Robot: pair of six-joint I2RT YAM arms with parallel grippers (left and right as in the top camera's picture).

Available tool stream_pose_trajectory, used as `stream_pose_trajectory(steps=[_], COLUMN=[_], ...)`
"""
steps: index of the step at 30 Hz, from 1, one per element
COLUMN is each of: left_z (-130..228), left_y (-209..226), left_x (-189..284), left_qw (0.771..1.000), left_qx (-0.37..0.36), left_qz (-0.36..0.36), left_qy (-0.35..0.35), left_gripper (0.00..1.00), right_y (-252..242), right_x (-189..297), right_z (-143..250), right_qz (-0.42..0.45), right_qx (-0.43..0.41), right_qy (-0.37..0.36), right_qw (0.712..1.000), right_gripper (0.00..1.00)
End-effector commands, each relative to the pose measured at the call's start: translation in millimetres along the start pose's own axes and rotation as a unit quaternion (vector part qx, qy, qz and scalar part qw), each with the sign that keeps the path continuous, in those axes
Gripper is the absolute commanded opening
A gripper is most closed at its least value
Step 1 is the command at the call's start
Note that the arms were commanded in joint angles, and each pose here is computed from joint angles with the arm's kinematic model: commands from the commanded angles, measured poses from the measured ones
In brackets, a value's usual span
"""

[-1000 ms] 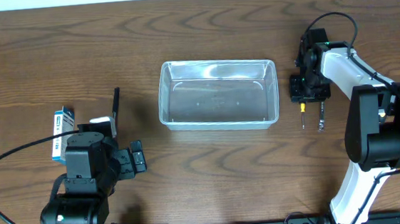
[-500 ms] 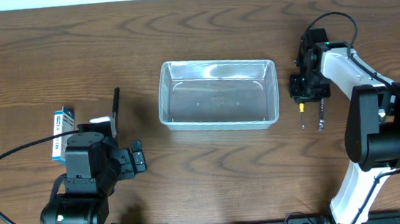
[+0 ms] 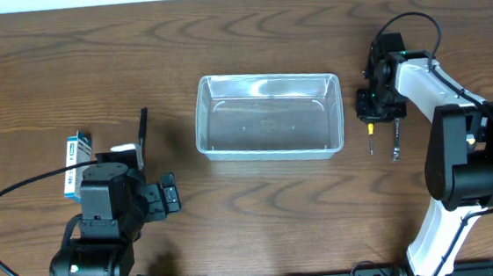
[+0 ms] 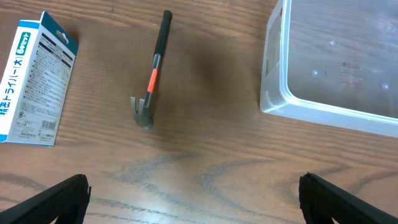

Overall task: Pack container
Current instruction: 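Close the right gripper on the screwdriver handle and lift it, then carry the screwdriver into the clear container and release it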

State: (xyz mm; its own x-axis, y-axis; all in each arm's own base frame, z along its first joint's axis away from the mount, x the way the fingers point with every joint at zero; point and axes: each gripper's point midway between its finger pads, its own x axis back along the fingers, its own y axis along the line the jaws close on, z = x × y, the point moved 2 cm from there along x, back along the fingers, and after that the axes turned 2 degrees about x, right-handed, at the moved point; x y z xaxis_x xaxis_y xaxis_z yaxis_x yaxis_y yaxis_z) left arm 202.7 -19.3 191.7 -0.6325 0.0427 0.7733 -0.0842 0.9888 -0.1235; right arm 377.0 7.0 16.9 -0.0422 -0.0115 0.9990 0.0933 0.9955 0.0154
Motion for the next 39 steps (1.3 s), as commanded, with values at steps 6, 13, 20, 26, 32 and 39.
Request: stream_pose_trajectory(steps=[6,13,20,26,32,39], left_z=[-5.8,-6.0,-6.0,-5.8,-4.3,2.1], left_y=[0.1,0.1,0.1,0.1,0.5,2.0], left_x=[5.1,5.1,5.1,5.1,5.1,5.1], left_qw=[1.000,1.000,1.000,1.000,1.000,1.000], left_qx=[0.005,0.005,0.005,0.005,0.005,0.005], left_qz=[-0.002,-0.002,-0.002,-0.002,-0.003,-0.006], left_qy=[-0.010,-0.010,-0.010,-0.010,-0.006,0.008], left_gripper=[0.98,0.98,0.98,0.98,0.98,0.98], right_y=[18.8,92.0,192.6,232.4,239.7,235.1], right_x=[113.5,208.8,196.8,131.7,65.3,31.7], right_z=[-45.3,-22.4,41.1,62.7,66.3,68.8], right_qz=[-0.018,-0.036,-0.107,-0.113,-0.140,-0.147], right_qx=[0.075,0.331,0.600,0.720,0.721,0.714], right_qy=[-0.129,-0.224,-0.195,-0.123,-0.050,-0.009], right_qw=[0.989,0.916,0.769,0.673,0.677,0.685], right_gripper=[0.01,0.01,0.01,0.01,0.01,0.01])
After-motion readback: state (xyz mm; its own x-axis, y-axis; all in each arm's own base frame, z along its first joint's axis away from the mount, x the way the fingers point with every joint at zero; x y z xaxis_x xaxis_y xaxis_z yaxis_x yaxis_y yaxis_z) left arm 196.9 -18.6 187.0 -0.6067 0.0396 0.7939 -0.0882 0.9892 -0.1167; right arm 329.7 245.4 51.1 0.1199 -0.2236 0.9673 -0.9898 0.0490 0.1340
